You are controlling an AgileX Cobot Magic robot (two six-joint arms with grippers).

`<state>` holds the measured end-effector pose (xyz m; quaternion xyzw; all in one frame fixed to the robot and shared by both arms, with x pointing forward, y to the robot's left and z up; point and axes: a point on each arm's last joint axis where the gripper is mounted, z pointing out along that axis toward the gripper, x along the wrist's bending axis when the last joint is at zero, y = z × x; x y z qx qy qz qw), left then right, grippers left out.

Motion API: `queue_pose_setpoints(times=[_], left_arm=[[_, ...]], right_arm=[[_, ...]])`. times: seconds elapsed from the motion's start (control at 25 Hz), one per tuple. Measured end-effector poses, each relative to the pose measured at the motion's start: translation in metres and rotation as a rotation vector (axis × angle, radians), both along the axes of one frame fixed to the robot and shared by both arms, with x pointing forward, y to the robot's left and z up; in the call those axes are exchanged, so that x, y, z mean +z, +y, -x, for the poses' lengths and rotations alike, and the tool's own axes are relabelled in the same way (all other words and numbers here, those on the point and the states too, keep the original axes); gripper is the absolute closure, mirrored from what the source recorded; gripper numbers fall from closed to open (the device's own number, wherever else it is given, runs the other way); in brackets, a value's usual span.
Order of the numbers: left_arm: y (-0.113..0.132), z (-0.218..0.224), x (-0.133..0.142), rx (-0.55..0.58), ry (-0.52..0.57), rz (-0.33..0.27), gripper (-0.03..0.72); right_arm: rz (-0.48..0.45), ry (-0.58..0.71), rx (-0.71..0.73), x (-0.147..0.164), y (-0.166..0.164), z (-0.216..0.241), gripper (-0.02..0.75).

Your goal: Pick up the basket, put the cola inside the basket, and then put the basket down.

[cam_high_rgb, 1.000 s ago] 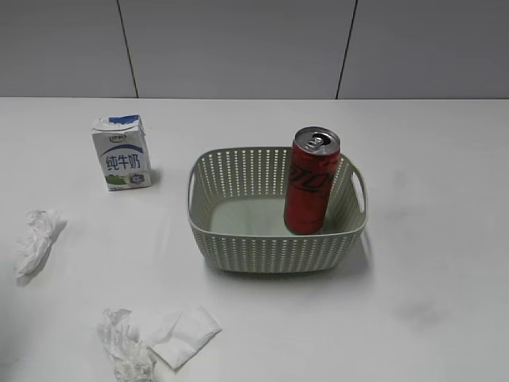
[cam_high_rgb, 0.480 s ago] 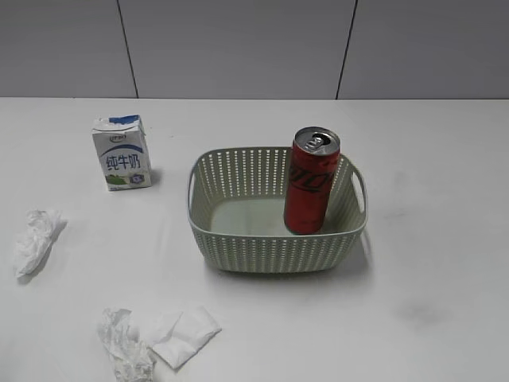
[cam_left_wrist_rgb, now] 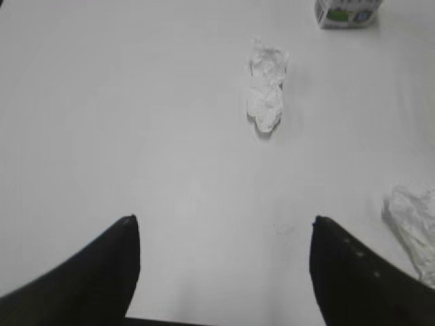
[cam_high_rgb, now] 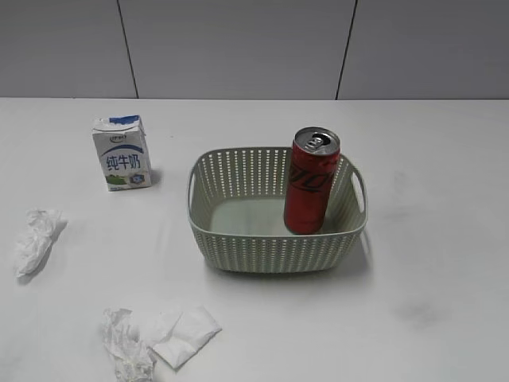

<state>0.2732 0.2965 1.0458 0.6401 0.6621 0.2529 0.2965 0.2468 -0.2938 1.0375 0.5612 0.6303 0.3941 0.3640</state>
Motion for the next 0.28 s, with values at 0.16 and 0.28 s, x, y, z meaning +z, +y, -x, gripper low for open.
queue_pose_setpoints(times=[0.16,0.28], left_arm=[[0.0,0.015,0.002,0.0,-0.1,-0.003,0.108],[-0.001,0.024,0.003,0.0,-0.158,-0.004,0.12]], right_arm=[[0.0,0.0,0.0,0.0,0.0,0.0,0.153],[0.0,0.0,0.0,0.0,0.0,0.0,0.153]])
